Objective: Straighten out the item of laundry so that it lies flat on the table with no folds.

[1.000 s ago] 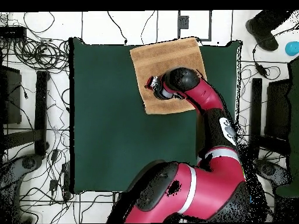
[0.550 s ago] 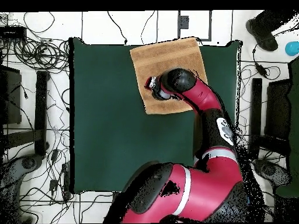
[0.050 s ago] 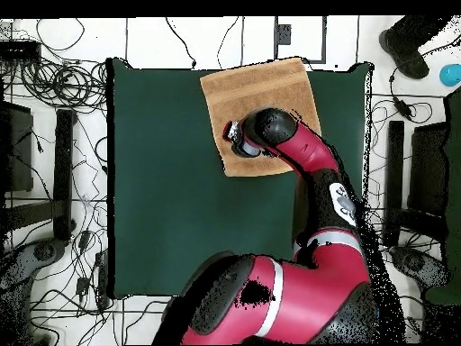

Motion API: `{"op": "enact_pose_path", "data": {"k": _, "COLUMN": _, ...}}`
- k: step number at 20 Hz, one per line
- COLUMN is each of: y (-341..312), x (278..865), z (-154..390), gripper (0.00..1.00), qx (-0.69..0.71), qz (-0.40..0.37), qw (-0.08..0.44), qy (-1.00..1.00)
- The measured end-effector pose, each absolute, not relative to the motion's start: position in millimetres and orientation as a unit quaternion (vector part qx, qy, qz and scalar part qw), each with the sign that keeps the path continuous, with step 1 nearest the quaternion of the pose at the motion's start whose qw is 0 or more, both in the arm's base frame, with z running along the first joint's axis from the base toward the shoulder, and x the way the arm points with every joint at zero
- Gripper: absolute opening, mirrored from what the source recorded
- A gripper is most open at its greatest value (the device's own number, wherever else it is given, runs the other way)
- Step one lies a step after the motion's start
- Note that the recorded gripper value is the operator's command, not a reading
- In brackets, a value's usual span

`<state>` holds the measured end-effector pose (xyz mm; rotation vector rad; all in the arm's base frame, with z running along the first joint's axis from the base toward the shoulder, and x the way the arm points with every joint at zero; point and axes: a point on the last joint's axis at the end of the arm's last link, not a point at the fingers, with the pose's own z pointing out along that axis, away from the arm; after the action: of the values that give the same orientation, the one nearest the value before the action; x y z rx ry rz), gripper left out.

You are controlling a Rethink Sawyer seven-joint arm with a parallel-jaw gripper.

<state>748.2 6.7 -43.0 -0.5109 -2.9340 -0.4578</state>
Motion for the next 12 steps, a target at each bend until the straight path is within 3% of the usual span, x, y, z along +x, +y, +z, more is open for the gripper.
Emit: {"op": "enact_pose_path", "data": {"k": 12, "y": 5, "x": 715, "z": -44, "gripper": 1.0, "qx": -0.175, "qz": -0.142, "qw": 0.097, "qy": -0.969}}
